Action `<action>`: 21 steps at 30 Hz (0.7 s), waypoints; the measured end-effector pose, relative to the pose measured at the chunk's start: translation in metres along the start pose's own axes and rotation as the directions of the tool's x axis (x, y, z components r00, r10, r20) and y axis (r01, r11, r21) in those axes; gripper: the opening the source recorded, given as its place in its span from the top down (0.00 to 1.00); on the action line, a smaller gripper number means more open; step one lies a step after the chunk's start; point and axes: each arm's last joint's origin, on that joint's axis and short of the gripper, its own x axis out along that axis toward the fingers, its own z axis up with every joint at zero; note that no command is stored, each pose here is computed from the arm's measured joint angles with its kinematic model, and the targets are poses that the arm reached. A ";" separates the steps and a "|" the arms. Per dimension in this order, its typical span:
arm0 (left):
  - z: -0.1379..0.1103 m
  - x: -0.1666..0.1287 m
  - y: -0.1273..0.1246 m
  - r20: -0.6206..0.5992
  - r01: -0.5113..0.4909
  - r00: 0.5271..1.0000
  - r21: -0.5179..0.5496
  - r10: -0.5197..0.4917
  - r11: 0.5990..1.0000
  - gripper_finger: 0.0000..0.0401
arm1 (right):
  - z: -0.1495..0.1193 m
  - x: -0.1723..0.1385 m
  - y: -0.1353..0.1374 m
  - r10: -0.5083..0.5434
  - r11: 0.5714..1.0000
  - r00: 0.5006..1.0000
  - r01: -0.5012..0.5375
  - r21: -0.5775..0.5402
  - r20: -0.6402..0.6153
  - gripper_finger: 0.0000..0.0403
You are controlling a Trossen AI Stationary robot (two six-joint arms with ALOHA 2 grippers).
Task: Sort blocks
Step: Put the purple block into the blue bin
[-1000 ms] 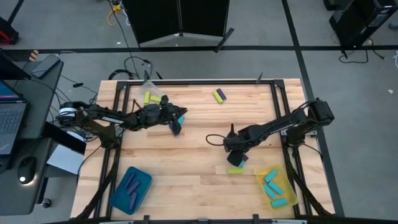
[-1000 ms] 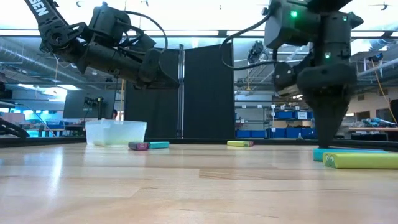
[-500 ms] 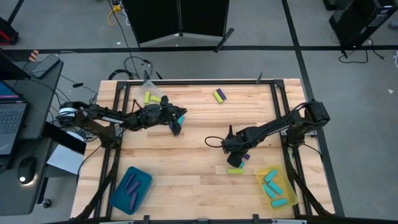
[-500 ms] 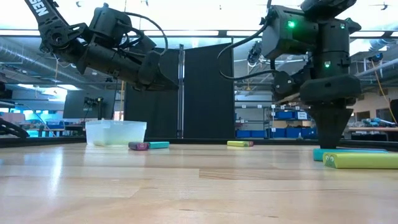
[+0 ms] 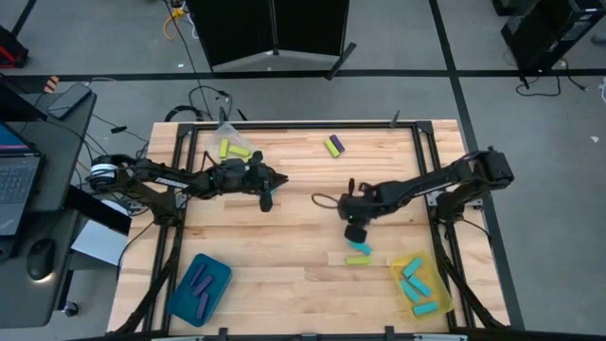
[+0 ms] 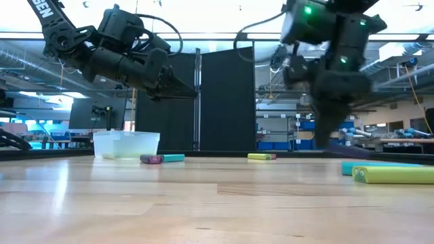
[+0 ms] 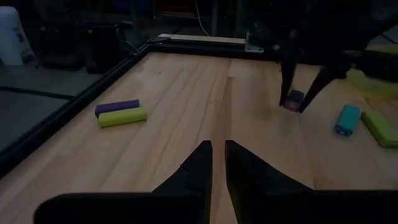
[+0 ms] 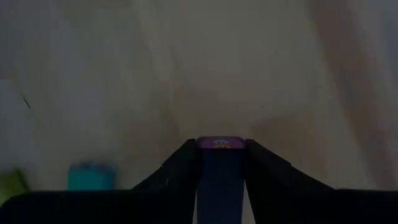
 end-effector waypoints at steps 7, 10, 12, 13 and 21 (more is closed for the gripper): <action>0.000 0.000 0.000 0.000 0.005 1.000 -0.042 -0.005 0.999 0.88 | 0.030 -0.011 -0.017 0.047 0.997 0.967 -0.032 -0.067 0.251 0.72; 0.000 0.000 0.000 -0.001 0.006 1.000 -0.043 -0.006 0.999 0.88 | 0.037 -0.011 -0.020 0.056 0.995 0.952 -0.029 -0.092 0.301 0.72; 0.000 0.000 0.000 -0.001 0.006 1.000 -0.043 -0.006 0.999 0.88 | 0.040 -0.009 -0.022 0.062 0.994 0.937 -0.025 -0.111 0.345 0.72; 0.000 0.000 0.000 -0.001 0.006 1.000 -0.043 -0.006 0.999 0.88 | 0.042 -0.009 -0.023 0.066 0.993 0.926 -0.024 -0.117 0.371 0.72; 0.000 0.000 -0.002 -0.002 0.053 0.999 -0.049 -0.053 0.997 0.88 | 0.058 -0.006 -0.037 0.124 0.990 0.778 -0.056 -0.129 0.616 0.72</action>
